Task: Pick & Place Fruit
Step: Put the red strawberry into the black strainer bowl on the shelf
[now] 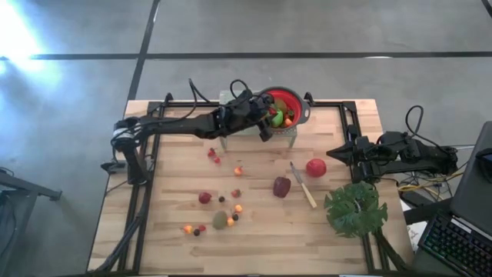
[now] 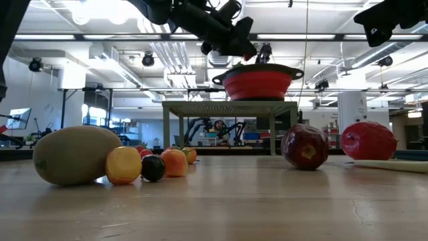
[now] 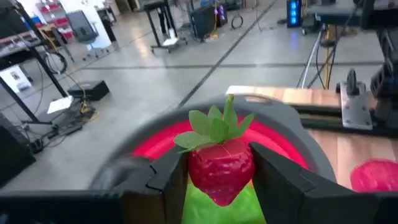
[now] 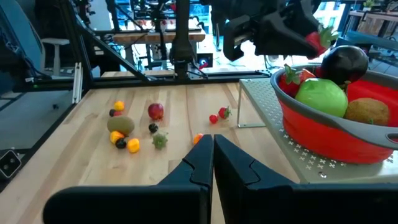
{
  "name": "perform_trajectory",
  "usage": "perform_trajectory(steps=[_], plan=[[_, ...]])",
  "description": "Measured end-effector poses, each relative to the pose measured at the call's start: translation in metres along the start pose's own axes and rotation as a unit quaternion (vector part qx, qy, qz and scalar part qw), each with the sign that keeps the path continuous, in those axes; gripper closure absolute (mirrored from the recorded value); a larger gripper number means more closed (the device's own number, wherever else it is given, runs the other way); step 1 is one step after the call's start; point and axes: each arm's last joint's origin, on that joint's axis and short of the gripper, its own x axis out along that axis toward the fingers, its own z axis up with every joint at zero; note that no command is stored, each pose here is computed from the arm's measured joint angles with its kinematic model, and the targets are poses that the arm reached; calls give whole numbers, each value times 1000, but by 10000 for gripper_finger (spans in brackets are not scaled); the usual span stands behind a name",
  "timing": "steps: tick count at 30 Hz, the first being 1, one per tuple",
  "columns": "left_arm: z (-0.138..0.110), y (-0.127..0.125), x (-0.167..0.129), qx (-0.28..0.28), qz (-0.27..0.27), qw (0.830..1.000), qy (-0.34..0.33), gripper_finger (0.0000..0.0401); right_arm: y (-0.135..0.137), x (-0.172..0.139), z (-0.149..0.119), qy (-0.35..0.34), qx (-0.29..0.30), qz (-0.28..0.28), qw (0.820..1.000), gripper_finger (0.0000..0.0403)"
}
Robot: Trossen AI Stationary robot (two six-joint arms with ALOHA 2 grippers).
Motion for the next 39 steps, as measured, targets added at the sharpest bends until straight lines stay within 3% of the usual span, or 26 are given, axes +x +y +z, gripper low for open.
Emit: perform_trajectory(steps=[10, 25, 39], plan=[[-1, 0, 0, -1, 0, 1000, -2, 225, 0, 0, 0, 0, 0, 0, 1000, 394], [-1, 2, 1, 3, 2, 1000, 4, 143, 0, 0, 0, 0, 0, 0, 1000, 394], [40, 2, -6, -22, -4, 1000, -22, 144, 0, 0, 0, 0, 0, 0, 1000, 394]])
